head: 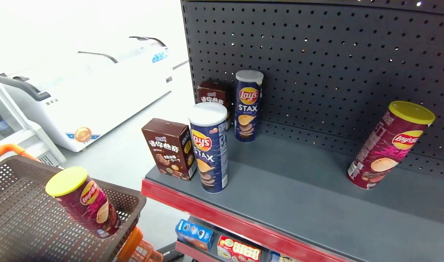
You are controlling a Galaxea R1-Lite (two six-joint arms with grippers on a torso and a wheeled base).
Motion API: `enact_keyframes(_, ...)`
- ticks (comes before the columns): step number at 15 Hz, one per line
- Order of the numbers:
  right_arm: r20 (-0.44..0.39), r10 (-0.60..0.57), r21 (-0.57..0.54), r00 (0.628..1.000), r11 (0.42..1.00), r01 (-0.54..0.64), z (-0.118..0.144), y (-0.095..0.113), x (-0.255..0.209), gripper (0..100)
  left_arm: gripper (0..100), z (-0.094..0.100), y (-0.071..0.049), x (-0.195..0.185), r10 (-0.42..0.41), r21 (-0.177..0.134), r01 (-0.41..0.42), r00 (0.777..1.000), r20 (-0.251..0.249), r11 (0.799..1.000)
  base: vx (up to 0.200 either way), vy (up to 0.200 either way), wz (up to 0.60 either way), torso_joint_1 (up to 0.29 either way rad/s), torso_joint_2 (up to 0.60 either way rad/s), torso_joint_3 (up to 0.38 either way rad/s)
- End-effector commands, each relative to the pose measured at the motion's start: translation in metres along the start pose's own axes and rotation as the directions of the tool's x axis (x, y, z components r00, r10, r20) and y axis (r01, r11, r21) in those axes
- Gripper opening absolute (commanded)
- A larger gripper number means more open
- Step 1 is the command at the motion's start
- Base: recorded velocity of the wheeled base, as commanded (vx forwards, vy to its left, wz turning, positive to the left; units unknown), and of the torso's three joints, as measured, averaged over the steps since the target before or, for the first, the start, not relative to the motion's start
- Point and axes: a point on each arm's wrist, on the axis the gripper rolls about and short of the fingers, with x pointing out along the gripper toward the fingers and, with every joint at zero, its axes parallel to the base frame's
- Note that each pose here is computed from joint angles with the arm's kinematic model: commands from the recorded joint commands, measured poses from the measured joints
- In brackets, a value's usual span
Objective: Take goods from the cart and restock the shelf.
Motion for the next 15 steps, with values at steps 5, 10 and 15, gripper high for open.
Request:
enact_keyframes(5,0.0,0.0,0.0,1.0,1.0,0.0,0.0,0.0,0.0,100,100,0.08,0.0,0.046,0.072,0.025,-0.069,0.977,-0.201,0.997,0.0,0.0,0.0,0.0,0.0,0.0)
enact_keyframes(10,0.0,0.0,0.0,1.0,1.0,0.0,0.0,0.0,0.0,100,100,0.084,0.006,0.112,0.052,0.005,-0.053,0.941,-0.335,0.999,0.0,0.0,0.0,0.0,0.0,0.0)
enact_keyframes(15,0.0,0.0,0.0,1.0,1.0,0.0,0.0,0.0,0.0,100,100,0.047,0.017,0.144,0.113,0.069,-0.092,0.881,-0.46,0.993,0.0,0.0,0.0,0.0,0.0,0.0)
